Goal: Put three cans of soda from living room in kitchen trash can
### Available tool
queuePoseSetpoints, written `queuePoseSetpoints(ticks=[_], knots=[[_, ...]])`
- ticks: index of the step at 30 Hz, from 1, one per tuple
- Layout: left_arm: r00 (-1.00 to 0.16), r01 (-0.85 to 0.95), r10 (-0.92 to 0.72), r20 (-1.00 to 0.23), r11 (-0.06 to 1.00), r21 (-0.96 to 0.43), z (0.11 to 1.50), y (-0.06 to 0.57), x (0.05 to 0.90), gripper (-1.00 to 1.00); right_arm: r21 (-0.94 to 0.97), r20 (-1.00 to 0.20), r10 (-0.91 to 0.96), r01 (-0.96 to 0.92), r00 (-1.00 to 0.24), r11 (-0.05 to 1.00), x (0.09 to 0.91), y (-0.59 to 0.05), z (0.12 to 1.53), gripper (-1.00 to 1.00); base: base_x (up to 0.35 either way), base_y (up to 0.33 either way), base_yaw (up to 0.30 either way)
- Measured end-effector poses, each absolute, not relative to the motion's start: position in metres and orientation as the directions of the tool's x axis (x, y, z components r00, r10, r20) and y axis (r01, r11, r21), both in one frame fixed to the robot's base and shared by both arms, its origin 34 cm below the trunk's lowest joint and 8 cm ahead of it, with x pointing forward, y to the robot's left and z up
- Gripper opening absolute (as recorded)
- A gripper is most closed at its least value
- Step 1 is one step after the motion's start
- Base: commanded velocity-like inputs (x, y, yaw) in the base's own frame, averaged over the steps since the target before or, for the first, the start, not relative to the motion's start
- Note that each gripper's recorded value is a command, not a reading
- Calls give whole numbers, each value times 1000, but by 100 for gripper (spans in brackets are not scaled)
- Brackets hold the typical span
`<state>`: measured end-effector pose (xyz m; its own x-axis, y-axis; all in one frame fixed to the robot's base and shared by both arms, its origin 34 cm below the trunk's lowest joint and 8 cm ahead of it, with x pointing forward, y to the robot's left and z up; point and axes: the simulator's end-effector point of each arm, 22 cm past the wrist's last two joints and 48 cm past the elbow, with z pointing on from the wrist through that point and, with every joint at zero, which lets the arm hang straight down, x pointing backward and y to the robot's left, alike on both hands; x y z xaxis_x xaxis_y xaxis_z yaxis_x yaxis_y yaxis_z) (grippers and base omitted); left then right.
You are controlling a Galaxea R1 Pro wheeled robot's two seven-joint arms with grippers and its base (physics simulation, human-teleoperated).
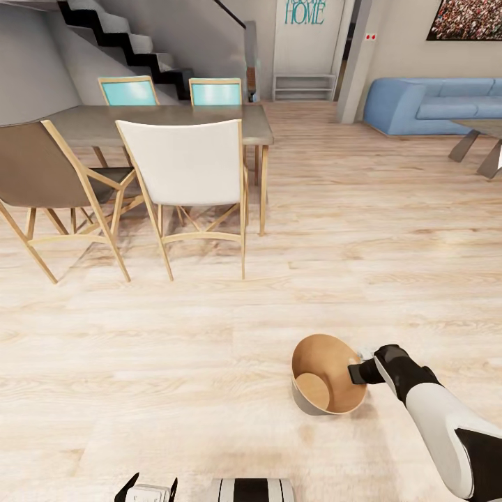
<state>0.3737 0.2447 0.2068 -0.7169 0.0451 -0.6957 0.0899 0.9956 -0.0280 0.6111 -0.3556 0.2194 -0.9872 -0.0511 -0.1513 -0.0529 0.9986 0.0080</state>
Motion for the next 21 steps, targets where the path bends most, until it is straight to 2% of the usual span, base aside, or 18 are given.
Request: queuePoseSetpoints(ticks=[21], knots=[[-717,90,45,-696,996,-28,207,245,373,100,-14,-170,-65,-64,-983,998,619,-362,225,-100,0,0,0]])
